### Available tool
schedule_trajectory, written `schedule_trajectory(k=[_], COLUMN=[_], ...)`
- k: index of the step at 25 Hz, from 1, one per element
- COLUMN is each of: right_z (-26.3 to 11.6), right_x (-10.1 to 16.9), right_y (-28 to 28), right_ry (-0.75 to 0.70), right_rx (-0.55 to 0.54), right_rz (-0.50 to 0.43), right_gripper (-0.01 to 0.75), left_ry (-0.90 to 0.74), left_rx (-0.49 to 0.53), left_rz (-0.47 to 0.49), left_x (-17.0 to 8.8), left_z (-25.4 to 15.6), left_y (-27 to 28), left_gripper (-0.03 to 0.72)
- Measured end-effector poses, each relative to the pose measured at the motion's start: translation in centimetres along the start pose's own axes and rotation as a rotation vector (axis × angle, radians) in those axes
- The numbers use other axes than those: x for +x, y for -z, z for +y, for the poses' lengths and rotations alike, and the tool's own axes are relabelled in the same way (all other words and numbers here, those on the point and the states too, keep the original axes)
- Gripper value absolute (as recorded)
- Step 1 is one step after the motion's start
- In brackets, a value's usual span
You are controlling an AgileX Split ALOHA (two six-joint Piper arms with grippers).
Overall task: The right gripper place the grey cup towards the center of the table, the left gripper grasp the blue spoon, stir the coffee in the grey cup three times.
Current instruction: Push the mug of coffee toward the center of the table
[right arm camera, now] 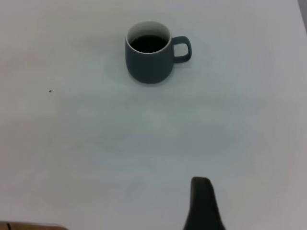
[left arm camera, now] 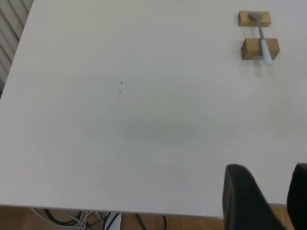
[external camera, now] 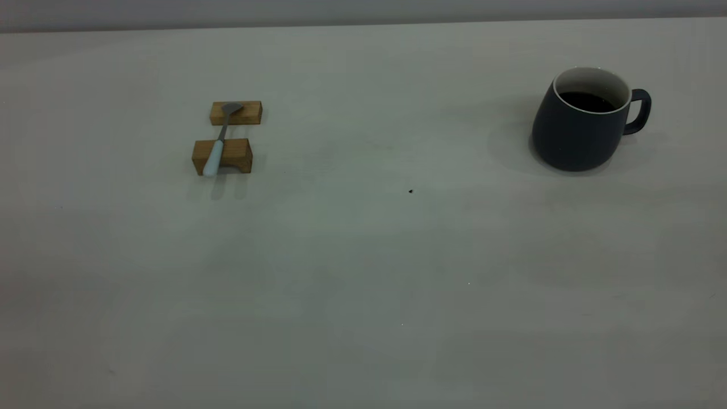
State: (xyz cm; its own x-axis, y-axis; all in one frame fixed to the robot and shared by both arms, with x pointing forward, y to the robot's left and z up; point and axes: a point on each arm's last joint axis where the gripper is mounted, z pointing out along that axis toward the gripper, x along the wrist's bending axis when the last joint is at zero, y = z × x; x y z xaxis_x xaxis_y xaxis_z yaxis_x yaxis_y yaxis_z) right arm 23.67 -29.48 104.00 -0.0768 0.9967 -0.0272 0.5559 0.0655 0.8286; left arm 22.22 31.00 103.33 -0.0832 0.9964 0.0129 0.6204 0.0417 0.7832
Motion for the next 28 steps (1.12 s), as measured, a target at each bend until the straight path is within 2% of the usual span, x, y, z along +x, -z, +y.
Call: schedule_trajectory(k=[3, 7, 9, 14, 19, 28], right_z=[1.5, 5.5, 7.8, 11.8, 12.0, 10.6], right_x=[0.0, -0.2, -0.4, -1.0, -1.3, -0.9], right_y=[0.3, -0.9, -2.9, -9.6, -17.3, -29.5], right_ry=[0.043, 0.114, 0.166, 0.329, 0.508, 0.622], right_rx=[0.025, 0.148, 0.219, 0.308, 0.383, 0.541], right_rz=[0.013, 0.036, 0.051, 0.083, 0.147, 0.316], right_gripper=[0.582, 0.590, 0.590, 0.590, 0.590, 0.590], left_ry=[0.000, 0.000, 0.000, 0.000, 0.000, 0.000], left_rx=[0.000, 0.000, 0.000, 0.000, 0.000, 0.000], left_rz=[0.000, 0.000, 0.000, 0.000, 0.000, 0.000], left_x=[0.0, 0.0, 0.0, 0.0, 0.0, 0.0], left_z=[0.0, 0.0, 0.0, 0.0, 0.0, 0.0], left_y=[0.0, 0.0, 0.0, 0.0, 0.0, 0.0], left_gripper=[0.306, 0.306, 0.306, 0.306, 0.306, 0.306])
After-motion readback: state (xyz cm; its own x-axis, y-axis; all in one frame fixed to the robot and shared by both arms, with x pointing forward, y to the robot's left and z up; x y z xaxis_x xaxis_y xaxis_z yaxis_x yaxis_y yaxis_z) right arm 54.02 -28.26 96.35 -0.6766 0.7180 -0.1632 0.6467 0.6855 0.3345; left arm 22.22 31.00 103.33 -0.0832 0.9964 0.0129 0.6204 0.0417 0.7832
